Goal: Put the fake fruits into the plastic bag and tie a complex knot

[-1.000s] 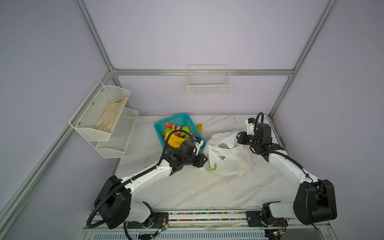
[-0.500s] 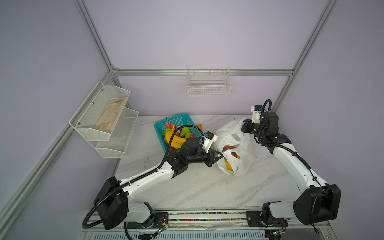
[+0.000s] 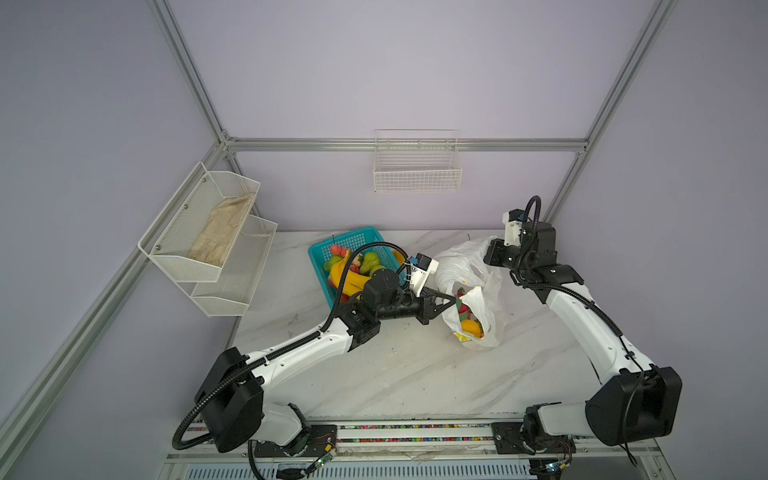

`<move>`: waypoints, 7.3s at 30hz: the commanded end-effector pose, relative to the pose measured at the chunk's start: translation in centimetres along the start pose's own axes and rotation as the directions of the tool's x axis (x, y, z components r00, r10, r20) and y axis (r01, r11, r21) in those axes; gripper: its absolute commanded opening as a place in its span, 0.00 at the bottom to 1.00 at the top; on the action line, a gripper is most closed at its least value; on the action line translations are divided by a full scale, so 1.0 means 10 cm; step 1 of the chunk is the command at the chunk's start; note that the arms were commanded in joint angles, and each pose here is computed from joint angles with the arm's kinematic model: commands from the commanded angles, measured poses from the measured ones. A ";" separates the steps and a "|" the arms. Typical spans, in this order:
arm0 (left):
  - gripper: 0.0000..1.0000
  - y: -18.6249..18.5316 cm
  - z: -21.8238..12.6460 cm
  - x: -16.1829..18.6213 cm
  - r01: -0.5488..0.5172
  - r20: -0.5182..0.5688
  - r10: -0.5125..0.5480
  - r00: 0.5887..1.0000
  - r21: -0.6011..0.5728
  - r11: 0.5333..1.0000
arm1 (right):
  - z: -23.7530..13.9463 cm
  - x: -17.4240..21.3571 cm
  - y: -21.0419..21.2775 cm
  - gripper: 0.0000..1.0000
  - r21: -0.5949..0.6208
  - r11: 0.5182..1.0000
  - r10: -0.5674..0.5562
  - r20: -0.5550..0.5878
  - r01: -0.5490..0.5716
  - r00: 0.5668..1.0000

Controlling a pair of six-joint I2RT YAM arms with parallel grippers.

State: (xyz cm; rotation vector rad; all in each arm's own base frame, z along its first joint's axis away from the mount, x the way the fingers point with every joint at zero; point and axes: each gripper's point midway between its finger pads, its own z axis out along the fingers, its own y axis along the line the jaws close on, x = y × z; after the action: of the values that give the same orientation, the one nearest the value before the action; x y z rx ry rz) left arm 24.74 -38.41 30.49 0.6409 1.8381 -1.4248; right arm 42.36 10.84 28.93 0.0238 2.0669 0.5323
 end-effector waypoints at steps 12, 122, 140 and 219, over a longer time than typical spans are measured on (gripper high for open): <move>0.00 -0.26 0.19 -0.03 -0.095 0.048 0.090 0.995 0.103 0.990 | 0.76 -0.02 0.77 0.01 -0.329 0.944 -0.003 -0.069 -0.020 0.998; 0.41 0.77 -1.04 0.05 0.018 0.214 0.079 0.974 -0.417 0.909 | -0.86 0.17 1.31 0.00 -0.174 0.955 -0.202 0.208 0.239 0.957; 0.65 -0.10 -0.82 -0.85 -0.723 -0.319 0.663 0.677 -0.456 0.518 | -0.78 0.18 1.04 0.00 -0.255 0.966 -0.002 0.173 0.047 0.985; 0.48 0.20 -0.61 -0.60 -0.889 -0.649 0.619 0.443 -0.230 0.395 | -1.30 -0.03 0.74 0.00 -0.152 0.988 0.041 0.364 0.017 0.930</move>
State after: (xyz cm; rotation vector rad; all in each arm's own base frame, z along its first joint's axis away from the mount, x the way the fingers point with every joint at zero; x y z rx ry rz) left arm 29.64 -30.71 36.36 1.3031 1.7418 -0.0098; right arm 30.69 13.44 35.51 0.0377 1.7134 0.6662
